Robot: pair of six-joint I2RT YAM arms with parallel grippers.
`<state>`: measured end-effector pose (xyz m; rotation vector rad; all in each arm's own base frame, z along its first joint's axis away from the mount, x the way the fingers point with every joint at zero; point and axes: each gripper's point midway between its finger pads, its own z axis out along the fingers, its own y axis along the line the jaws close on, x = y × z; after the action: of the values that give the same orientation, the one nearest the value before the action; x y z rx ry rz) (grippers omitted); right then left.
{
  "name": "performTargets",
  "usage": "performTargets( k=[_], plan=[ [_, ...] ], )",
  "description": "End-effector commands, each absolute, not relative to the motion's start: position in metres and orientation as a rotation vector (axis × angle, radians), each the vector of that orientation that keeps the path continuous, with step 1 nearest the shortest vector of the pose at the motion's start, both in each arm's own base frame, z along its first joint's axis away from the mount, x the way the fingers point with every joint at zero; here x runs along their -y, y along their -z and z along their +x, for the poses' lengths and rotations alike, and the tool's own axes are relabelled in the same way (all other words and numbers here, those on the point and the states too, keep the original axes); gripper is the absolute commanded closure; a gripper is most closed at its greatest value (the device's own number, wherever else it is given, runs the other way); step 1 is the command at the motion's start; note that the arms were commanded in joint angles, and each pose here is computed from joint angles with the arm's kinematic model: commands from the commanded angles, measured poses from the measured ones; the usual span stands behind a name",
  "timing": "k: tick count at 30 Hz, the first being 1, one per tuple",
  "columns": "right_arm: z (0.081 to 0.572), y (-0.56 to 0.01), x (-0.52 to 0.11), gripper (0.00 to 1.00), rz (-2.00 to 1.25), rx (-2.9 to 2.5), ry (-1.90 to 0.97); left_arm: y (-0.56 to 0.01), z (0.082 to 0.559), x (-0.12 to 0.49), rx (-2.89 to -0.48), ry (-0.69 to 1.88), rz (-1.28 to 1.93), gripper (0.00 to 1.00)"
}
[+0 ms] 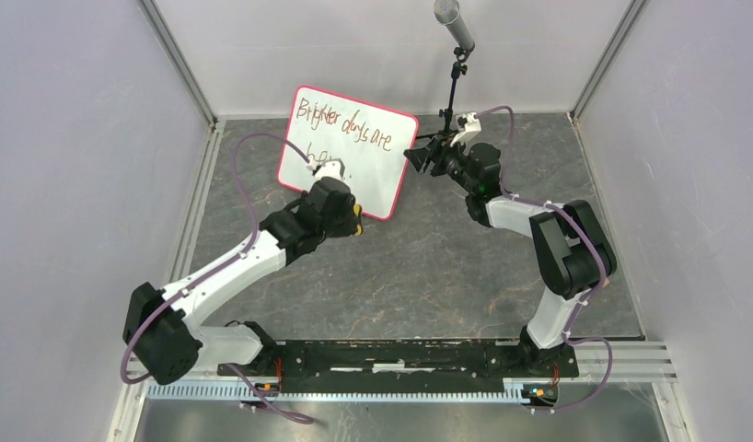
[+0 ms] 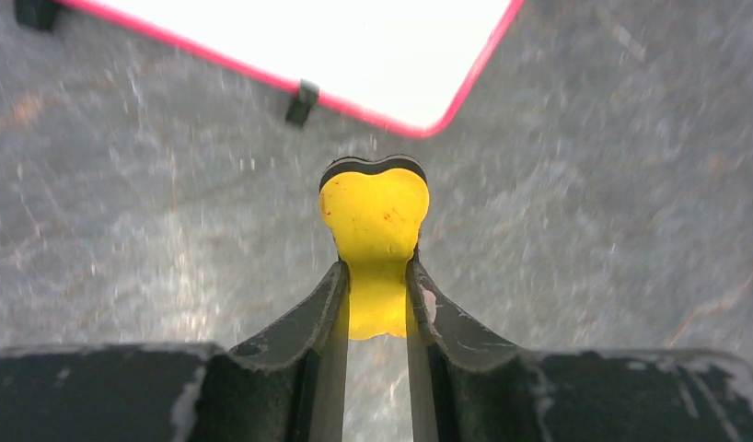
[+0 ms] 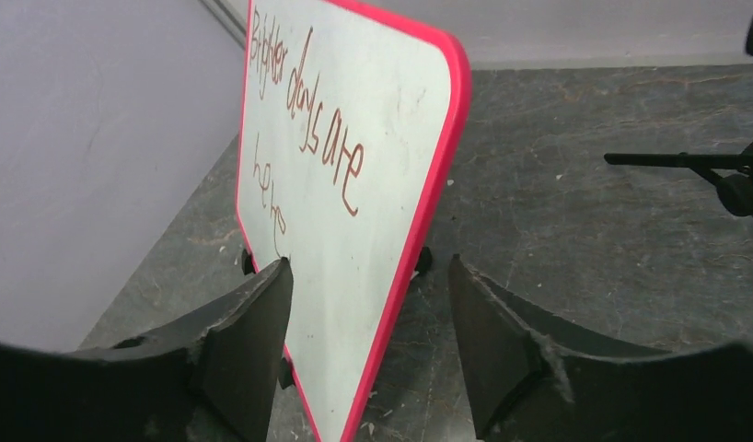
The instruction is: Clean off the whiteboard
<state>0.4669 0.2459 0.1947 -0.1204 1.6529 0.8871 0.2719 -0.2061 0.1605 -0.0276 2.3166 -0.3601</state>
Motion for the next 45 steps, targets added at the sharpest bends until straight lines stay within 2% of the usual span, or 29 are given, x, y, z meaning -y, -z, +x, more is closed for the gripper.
performTargets(
  k=[1,3,5,8,21,32,40,44,45],
  plan=[
    [0.464,-0.197,-0.261,0.36,-0.223,-1.607,-0.933,-0.221,0.345,0.222,-2.039,0.372,-0.116,0.81],
    [0.464,-0.193,-0.263,0.46,-0.221,-1.612,-0.954,-0.237,0.374,0.227,-1.971,0.388,-0.196,0.83],
    [0.461,-0.194,-0.269,0.51,-0.245,-1.597,-0.994,-0.253,0.396,0.238,-1.884,0.419,-0.22,0.86],
    [0.459,-0.192,-0.274,0.55,-0.28,-1.59,-1.011,-0.265,0.422,0.247,-1.798,0.424,-0.237,0.87],
    [0.463,-0.185,-0.275,0.65,-0.325,-1.594,-0.987,-0.219,0.483,0.23,-1.825,0.394,-0.287,0.87],
    [0.474,-0.176,-0.277,0.62,-0.322,-1.629,-0.979,-0.194,0.486,0.21,-1.862,0.394,-0.346,0.86],
    [0.464,-0.189,-0.242,0.45,-0.27,-1.575,-0.881,-0.197,0.48,0.206,-1.857,0.401,-0.346,0.86],
    [0.464,-0.184,-0.232,0.43,-0.25,-1.598,-0.866,-0.193,0.476,0.212,-1.883,0.448,-0.339,0.81],
    [0.464,-0.183,-0.23,0.42,-0.245,-1.601,-0.864,-0.192,0.474,0.213,-1.889,0.456,-0.344,0.77]
  ],
)
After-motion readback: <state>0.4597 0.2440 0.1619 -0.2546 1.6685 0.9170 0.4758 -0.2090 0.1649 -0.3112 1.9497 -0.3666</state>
